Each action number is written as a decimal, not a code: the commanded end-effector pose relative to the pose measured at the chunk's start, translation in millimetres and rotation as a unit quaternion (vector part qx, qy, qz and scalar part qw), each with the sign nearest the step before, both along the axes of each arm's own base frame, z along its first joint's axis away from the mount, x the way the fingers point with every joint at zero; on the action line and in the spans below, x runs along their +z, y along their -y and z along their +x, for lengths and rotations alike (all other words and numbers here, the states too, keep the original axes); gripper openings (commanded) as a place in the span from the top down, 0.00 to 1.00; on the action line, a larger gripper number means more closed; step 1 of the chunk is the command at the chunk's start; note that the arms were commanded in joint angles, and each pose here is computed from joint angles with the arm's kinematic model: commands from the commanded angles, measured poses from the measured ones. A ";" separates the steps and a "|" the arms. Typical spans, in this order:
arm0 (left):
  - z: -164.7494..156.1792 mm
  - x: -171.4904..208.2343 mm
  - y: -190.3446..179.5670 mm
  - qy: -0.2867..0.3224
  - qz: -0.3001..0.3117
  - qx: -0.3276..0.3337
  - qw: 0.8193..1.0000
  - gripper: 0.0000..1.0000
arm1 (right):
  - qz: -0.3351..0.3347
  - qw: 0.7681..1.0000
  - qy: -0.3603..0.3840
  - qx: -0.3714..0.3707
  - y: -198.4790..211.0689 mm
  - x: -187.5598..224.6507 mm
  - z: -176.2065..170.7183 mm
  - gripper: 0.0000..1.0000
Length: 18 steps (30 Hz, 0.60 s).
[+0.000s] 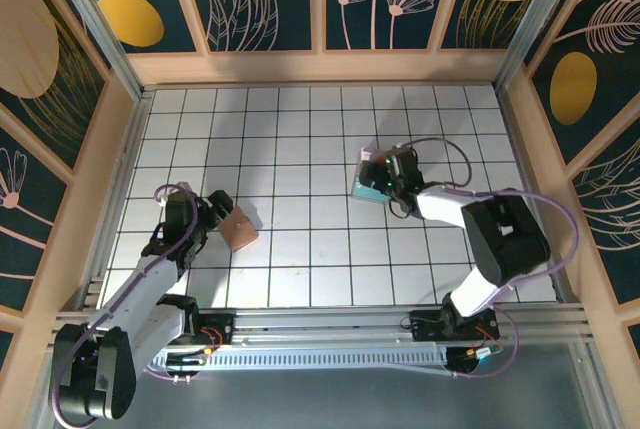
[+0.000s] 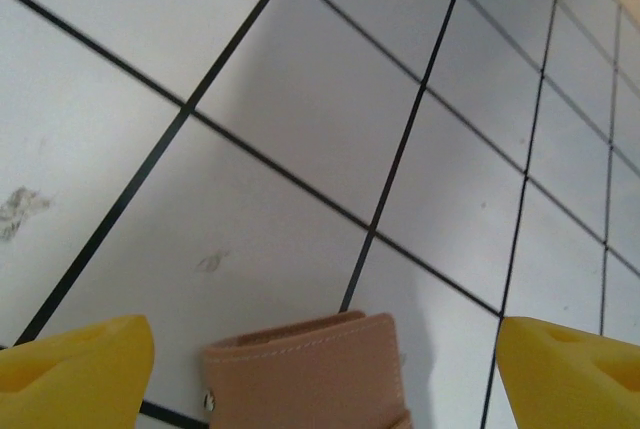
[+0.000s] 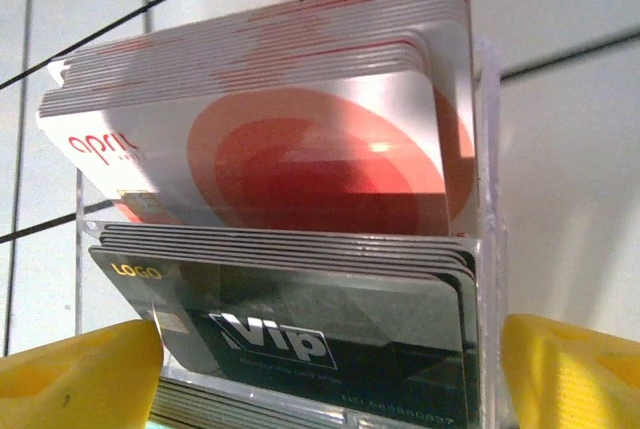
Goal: Take the credit cards out of the card holder
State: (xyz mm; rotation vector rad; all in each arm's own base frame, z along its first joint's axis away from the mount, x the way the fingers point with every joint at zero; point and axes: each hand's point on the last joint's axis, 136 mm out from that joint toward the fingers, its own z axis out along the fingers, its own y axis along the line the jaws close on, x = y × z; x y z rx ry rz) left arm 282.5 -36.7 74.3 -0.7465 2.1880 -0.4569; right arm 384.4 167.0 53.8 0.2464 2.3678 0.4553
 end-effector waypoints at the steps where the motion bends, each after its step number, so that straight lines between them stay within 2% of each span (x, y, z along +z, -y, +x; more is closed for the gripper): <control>1: -3.9 -5.0 5.8 -0.020 -0.002 -0.016 1.000 0.11 | -0.033 0.996 0.003 0.079 -25.4 -7.1 10.7 0.15; 4: -3.4 -3.4 7.7 -0.018 -0.005 -0.021 1.000 0.11 | -0.039 0.993 -0.004 0.114 -38.1 -13.6 17.9 0.18; 11: -3.8 -2.0 13.8 -0.018 -0.013 -0.037 0.999 0.13 | 0.000 0.989 -0.002 0.149 -73.9 -12.7 27.6 0.18; 18: -8.8 -10.1 22.7 -0.033 -0.025 -0.056 0.998 0.16 | 0.010 0.983 -0.002 0.184 -118.6 -17.2 40.7 0.19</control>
